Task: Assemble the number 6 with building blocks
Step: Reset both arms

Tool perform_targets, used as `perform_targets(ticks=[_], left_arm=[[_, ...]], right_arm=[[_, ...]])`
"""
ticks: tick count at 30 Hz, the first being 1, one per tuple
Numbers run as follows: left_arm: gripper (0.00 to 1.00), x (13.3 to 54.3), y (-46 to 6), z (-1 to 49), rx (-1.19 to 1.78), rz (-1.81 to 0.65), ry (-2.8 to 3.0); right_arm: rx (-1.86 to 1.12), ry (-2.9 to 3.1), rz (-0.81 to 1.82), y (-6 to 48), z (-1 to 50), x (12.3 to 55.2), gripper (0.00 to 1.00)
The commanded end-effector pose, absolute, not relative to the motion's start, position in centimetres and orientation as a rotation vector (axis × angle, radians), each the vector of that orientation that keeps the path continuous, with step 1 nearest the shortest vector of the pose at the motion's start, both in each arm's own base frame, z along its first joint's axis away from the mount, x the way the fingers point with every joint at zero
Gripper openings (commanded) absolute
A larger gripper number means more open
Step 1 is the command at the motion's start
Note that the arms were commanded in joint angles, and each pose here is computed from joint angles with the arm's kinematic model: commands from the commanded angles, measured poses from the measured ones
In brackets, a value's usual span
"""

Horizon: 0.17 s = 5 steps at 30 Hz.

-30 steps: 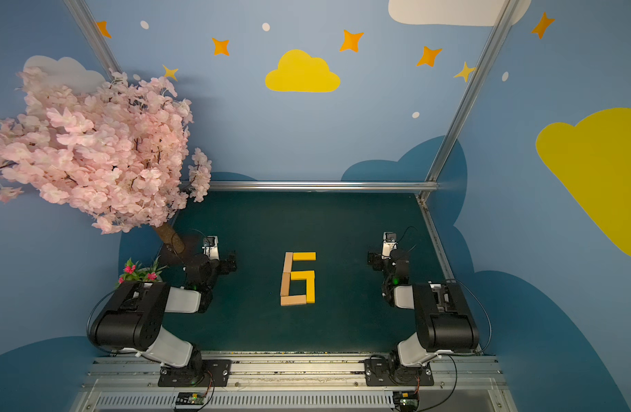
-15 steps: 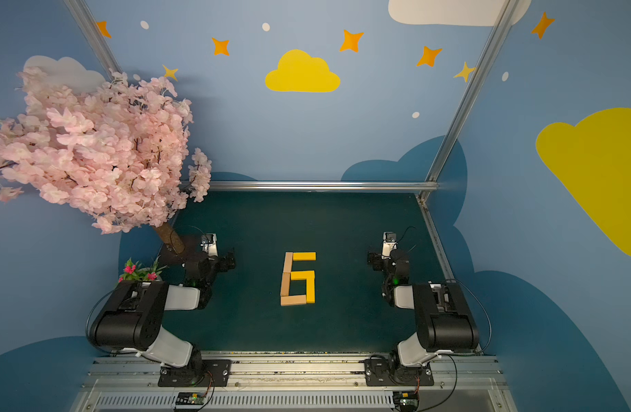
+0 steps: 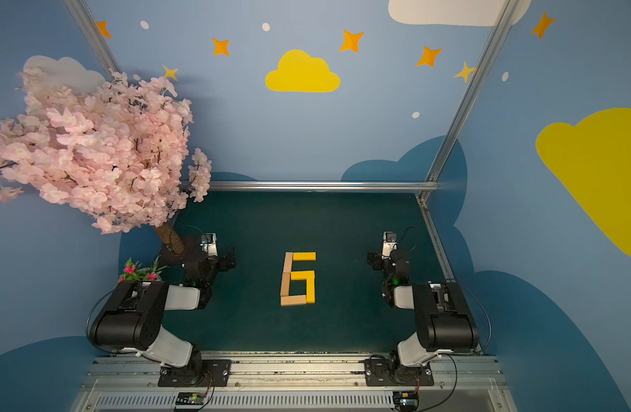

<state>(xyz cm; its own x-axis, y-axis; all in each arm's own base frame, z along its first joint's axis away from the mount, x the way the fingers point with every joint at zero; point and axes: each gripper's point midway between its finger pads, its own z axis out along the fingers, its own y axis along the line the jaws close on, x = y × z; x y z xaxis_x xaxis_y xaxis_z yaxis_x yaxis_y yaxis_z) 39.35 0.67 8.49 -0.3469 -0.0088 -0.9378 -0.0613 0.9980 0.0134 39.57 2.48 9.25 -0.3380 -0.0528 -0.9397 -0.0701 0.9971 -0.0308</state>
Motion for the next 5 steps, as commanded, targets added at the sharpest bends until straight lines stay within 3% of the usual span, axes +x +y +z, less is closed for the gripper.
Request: perform_targets(ticks=[1, 5], left_arm=[[1.0, 39.6, 0.79, 8.46, -0.053, 0.037, 1.925], [1.0, 39.48, 0.75, 8.42, -0.052, 0.023, 1.927]], right_arm=[[-0.081, 1.904, 0.018, 2.42, 9.2, 39.51, 0.95], [-0.081, 1.903, 0.018, 2.44, 9.24, 39.53, 0.95]])
